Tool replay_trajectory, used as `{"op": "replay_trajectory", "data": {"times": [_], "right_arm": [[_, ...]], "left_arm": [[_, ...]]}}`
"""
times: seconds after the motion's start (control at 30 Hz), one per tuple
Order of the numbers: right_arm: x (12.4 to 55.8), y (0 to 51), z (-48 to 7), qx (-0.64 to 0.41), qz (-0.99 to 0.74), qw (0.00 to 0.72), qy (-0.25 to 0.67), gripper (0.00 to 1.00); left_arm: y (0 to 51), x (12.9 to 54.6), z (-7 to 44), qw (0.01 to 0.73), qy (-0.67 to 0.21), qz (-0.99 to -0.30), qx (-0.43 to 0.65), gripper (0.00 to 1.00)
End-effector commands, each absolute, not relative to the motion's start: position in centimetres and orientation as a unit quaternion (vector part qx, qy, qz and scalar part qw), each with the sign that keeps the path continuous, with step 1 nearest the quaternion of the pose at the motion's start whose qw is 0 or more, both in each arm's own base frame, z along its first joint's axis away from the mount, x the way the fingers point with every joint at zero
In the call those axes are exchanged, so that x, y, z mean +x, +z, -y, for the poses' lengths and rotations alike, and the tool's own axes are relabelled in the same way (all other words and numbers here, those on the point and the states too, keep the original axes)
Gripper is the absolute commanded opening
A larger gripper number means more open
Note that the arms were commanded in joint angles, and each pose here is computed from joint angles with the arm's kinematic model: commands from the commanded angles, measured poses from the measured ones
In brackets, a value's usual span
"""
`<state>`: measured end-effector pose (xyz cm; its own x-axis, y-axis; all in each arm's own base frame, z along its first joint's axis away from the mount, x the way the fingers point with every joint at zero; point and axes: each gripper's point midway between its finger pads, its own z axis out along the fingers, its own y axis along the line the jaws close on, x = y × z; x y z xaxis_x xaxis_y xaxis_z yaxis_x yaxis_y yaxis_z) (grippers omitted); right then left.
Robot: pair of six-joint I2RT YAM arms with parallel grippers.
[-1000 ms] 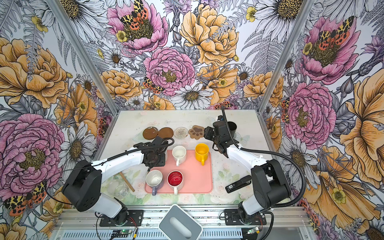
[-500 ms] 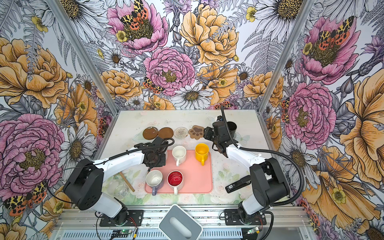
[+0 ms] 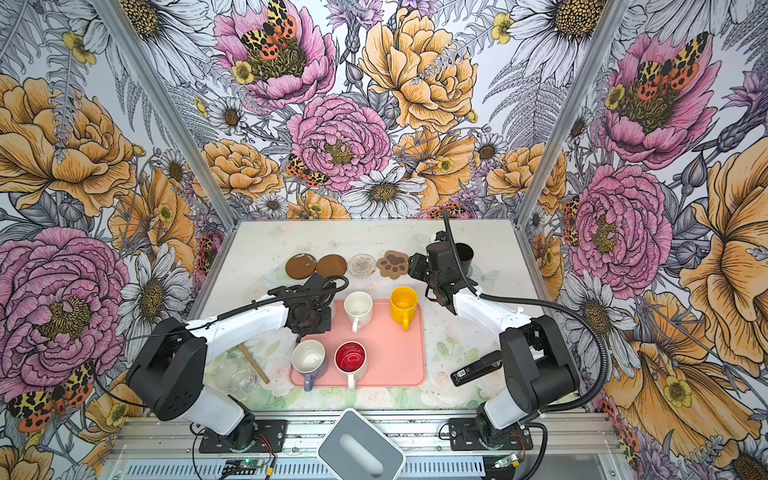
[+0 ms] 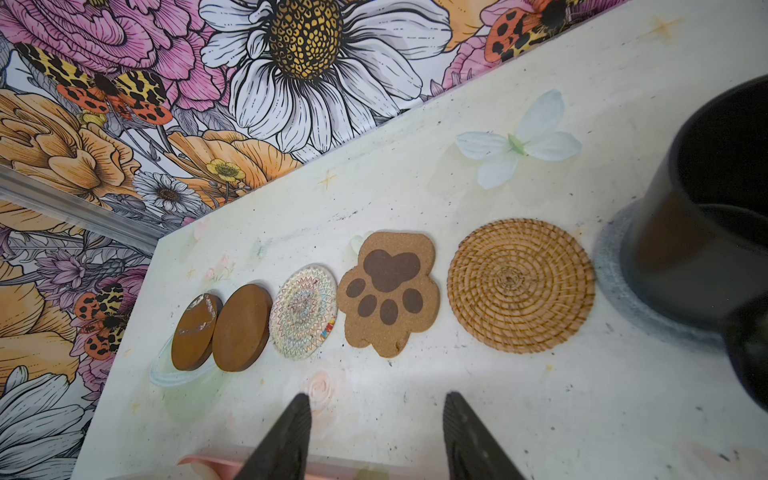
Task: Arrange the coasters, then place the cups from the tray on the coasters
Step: 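Lift the speckled white mug off the tray with the left gripper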
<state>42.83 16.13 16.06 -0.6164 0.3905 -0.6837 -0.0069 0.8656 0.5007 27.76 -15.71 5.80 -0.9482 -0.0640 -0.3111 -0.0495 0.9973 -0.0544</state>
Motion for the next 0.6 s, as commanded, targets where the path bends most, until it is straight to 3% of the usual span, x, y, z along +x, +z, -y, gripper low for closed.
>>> {"op": "replay_trajectory", "data": {"times": [0.0, 0.57], "right_arm": [[43.6, 17.5, -16.1, 0.115, -0.856, 0.439, 0.246, 0.54], [43.4, 17.7, -16.3, 0.111, -0.856, 0.439, 0.250, 0.54]], "left_arm": [[7.5, 28.4, 15.6, 0.190, -0.036, -0.980, -0.039, 0.00], [10.5, 29.4, 15.7, 0.230, -0.058, -0.970, -0.048, 0.00]]}}
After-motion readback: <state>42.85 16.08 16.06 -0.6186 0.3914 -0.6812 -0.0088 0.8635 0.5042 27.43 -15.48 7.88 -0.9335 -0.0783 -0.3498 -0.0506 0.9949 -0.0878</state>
